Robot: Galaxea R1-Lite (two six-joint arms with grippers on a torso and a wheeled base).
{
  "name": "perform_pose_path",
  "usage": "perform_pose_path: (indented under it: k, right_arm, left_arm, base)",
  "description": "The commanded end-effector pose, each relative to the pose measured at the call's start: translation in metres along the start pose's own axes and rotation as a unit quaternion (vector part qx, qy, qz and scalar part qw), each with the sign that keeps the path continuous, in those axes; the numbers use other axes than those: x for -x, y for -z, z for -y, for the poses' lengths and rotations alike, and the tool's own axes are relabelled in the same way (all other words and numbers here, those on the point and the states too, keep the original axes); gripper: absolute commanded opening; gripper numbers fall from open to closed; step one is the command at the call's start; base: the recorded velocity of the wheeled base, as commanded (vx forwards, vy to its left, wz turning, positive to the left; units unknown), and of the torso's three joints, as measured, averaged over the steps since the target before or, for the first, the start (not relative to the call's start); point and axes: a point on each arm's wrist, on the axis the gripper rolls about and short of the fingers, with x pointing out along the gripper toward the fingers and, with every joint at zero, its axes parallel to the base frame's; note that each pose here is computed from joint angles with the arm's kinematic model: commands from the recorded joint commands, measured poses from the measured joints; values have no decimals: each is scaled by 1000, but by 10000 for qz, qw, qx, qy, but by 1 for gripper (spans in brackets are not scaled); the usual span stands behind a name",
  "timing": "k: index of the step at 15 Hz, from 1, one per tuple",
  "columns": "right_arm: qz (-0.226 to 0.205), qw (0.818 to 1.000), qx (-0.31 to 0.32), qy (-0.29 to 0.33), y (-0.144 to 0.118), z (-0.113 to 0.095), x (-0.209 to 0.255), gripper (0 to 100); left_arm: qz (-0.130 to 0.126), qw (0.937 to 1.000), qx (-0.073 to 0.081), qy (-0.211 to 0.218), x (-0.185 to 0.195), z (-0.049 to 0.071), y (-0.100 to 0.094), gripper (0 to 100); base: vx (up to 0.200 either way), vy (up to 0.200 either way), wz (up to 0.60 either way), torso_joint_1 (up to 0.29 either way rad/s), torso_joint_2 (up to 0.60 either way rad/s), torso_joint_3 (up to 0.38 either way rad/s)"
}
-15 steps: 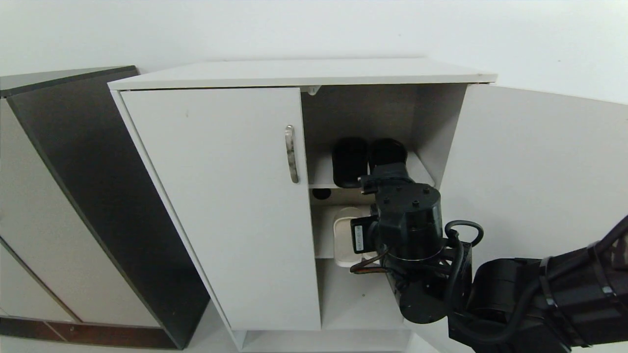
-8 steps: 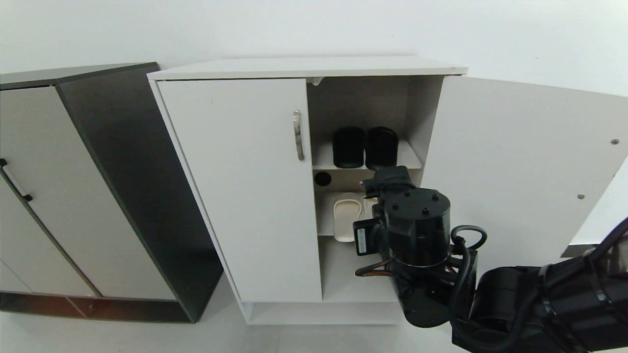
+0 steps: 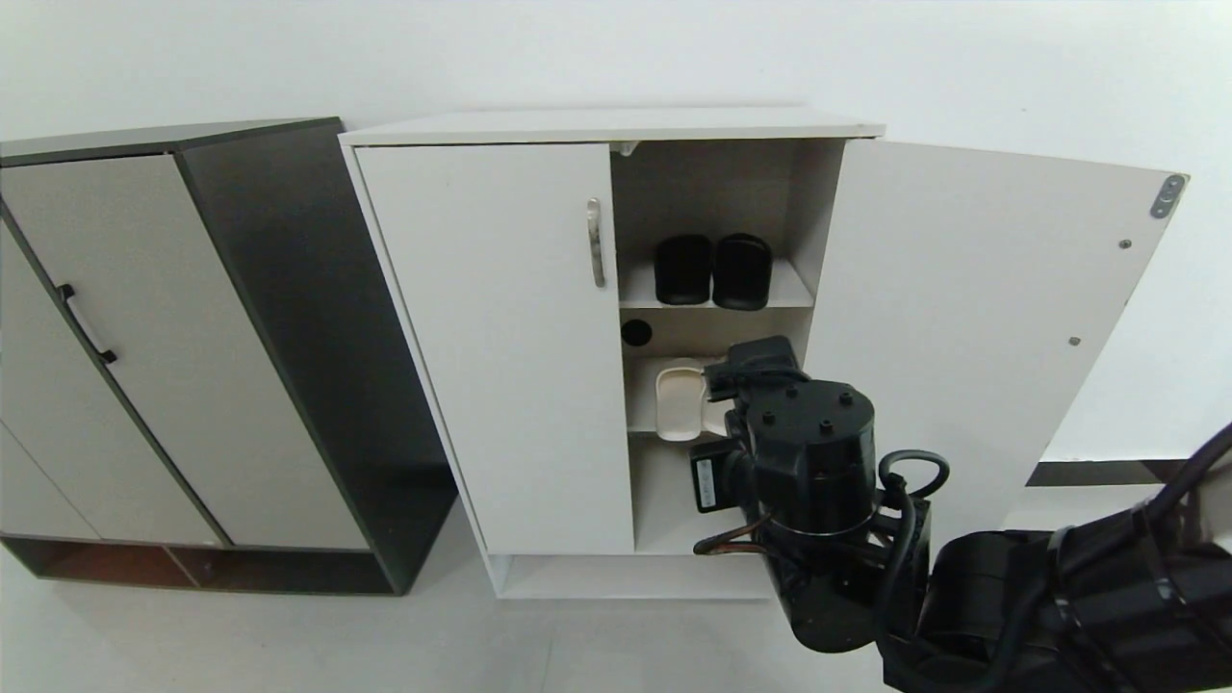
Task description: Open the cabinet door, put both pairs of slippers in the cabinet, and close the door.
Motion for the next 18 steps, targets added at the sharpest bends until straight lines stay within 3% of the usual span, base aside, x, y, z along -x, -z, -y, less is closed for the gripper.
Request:
perform_pose_path:
  k: [1, 13, 18]
  right_arm:
    - [-30, 10000, 26, -19, 3, -1, 0, 0]
    - [-30, 10000, 34, -19, 3, -1, 0, 0]
    - [-30, 10000, 42, -19, 2, -1, 0, 0]
  left_arm:
    - [1, 10000, 4, 0, 0, 0, 0, 0]
    - [1, 10000, 4, 0, 0, 0, 0, 0]
    - [1, 10000, 4, 0, 0, 0, 0, 0]
  base:
    - [0, 0, 0, 0, 0, 0]
    - [0, 0, 0, 0, 0, 0]
    - [0, 0, 0, 31, -289, -313]
